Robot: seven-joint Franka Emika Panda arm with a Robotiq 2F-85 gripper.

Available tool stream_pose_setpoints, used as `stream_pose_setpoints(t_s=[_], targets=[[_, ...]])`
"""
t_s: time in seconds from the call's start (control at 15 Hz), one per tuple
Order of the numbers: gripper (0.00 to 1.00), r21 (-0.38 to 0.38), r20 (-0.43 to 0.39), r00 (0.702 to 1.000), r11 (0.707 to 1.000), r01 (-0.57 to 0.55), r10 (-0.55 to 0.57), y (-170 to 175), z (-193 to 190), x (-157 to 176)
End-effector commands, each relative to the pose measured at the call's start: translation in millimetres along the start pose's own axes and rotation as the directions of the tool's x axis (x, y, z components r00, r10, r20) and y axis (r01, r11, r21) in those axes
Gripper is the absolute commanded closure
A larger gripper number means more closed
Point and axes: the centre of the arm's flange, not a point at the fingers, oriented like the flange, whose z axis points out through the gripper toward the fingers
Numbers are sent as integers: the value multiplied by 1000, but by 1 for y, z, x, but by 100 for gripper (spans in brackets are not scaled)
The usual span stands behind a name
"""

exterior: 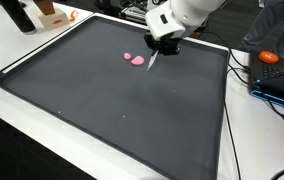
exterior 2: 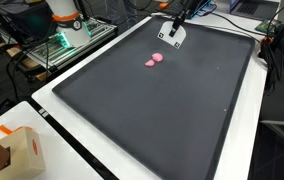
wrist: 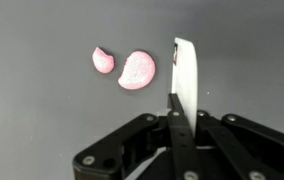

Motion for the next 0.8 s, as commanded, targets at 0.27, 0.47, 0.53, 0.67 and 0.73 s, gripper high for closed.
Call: stream_pose_setpoints(t_s=[0.27, 0.47, 0.53, 0.67, 0.73], targets=[[99, 27, 15, 999, 999, -30, 30, 24, -5, 17], [99, 53, 5, 999, 997, -48, 48, 37, -8, 21], [99, 72, 5, 999, 996, -52, 52, 42, -9, 22], [99, 105, 7, 998, 992, -67, 67, 54, -10, 24], [99, 129, 8, 997, 989, -74, 74, 62, -11, 25]])
